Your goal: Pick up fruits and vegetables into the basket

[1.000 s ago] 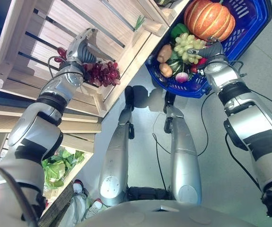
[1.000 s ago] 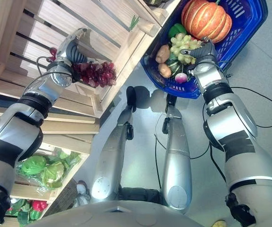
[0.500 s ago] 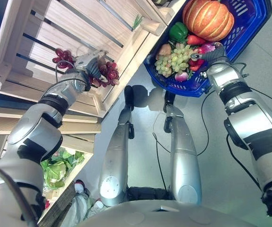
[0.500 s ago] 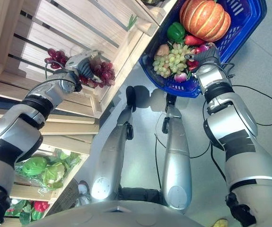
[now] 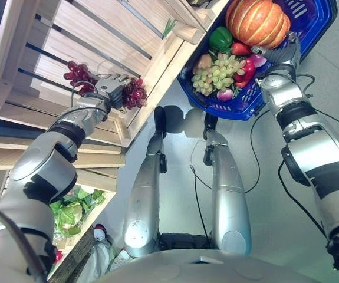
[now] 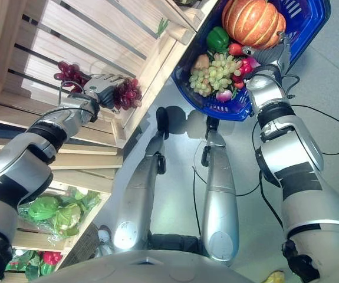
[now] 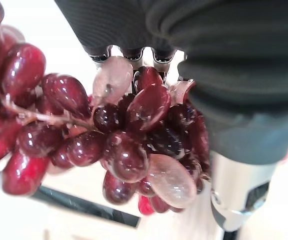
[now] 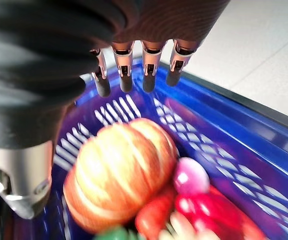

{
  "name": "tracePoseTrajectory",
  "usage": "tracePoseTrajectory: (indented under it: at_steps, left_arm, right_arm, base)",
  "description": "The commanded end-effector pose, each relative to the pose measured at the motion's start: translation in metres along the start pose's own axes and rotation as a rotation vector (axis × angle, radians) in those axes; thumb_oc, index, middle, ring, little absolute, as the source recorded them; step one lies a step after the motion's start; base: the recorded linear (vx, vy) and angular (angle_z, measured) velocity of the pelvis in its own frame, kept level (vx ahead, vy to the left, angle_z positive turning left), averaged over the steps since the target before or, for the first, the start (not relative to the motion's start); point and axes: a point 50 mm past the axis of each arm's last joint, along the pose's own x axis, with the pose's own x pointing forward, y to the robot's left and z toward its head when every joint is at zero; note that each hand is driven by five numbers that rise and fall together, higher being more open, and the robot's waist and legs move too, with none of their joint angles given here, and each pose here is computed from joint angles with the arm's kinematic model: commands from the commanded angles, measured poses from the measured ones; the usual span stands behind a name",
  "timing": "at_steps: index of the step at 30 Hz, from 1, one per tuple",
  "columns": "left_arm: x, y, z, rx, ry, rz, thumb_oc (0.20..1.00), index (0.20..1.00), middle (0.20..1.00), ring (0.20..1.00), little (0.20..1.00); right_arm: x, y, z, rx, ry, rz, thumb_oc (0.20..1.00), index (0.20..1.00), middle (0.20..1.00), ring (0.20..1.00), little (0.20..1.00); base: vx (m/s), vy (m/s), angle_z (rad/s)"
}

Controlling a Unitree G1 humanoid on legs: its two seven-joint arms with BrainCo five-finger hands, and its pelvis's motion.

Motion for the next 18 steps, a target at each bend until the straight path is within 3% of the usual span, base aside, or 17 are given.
tracePoseTrajectory:
  at_steps: [1,10,18]
  left_arm:
    - [-0.023,-0.045,-0.040,0.113,0.252,-0.063,1.000,1.000,1.000,1.000,1.000]
    - [-0.043,-0.070,-0.052,0.250,0.352,0.027,1.000,1.000,1.000,1.000,1.000]
    - [-0.051,-0.083,-0.054,0.284,0.377,-0.011,1.000,1.000,1.000,1.000,1.000]
  right_arm:
    - [0.008,-0.032,-0.009,0.071,-0.053,-0.181,1.000,1.000,1.000,1.000,1.000]
    - [0.006,-0.059,-0.049,0.170,0.032,-0.340,1.000,1.000,1.000,1.000,1.000]
    - [-0.002,-0.072,-0.097,0.208,0.219,-0.404,1.000,1.000,1.000,1.000,1.000]
  base:
    - [-0.01,-0.011,-0.03]
    - [-0.01,-0.029,0.00]
    - [0.00,-0.038,0.01]
